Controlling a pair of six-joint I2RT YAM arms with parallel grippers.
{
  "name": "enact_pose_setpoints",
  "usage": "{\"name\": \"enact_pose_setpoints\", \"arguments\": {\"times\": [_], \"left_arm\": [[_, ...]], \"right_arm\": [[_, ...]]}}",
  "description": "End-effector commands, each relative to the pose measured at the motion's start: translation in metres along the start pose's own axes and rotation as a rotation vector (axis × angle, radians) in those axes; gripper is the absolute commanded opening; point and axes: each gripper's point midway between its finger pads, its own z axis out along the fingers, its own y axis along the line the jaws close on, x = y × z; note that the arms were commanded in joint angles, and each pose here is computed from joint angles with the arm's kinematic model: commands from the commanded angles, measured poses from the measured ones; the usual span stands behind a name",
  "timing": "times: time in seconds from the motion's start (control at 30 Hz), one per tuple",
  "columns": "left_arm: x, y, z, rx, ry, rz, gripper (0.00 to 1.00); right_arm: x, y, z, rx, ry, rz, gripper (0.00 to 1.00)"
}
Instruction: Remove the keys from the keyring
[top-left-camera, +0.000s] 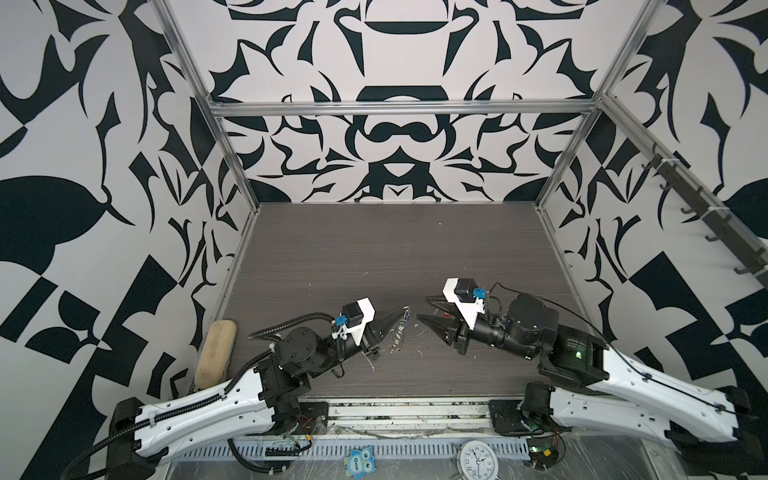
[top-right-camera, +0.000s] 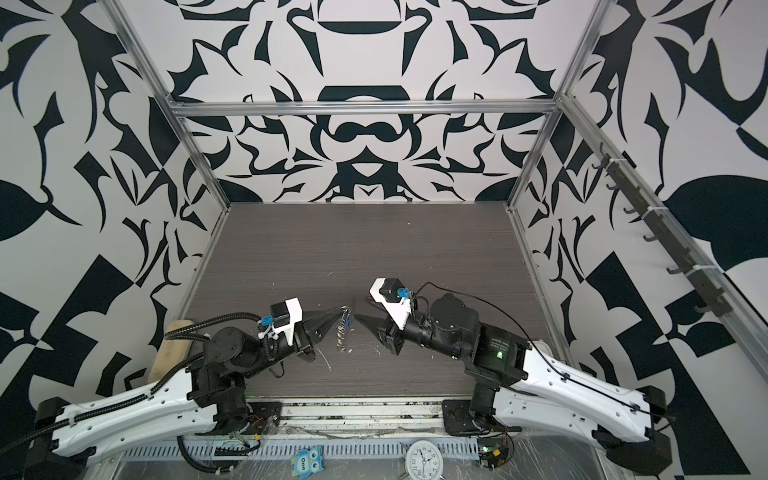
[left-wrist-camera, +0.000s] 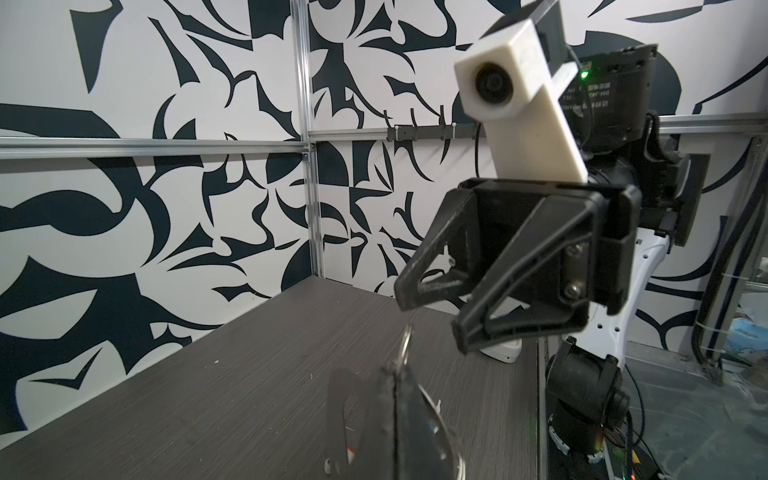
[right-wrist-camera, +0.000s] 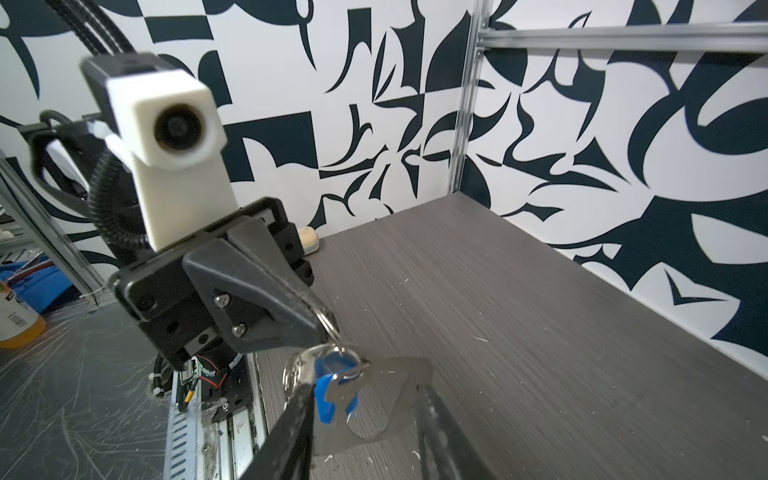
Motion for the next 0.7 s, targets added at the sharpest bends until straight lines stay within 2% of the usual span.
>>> {"name": "enact_pose_setpoints", "arguments": {"times": [0.0, 0.23, 0.67], "left_arm": [[-0.012, -0.004, -0.002, 0.022, -0.037, -0.005, 0.0], [-0.013, -0.006, -0.003, 0.035, -0.035, -0.009, 0.0], [-0.018, -0.009, -0.007, 0.053, -0.054, -0.016, 0.0]], "right_arm": [[-0.032, 0.001, -0.007, 0.003, -0.075, -0.028, 0.4], [-0.037, 0.01, 0.008, -0.044, -0.038, -0.06, 0.35], [-0.023, 0.023, 0.013, -0.126, 0.038, -0.062, 0.35]]}}
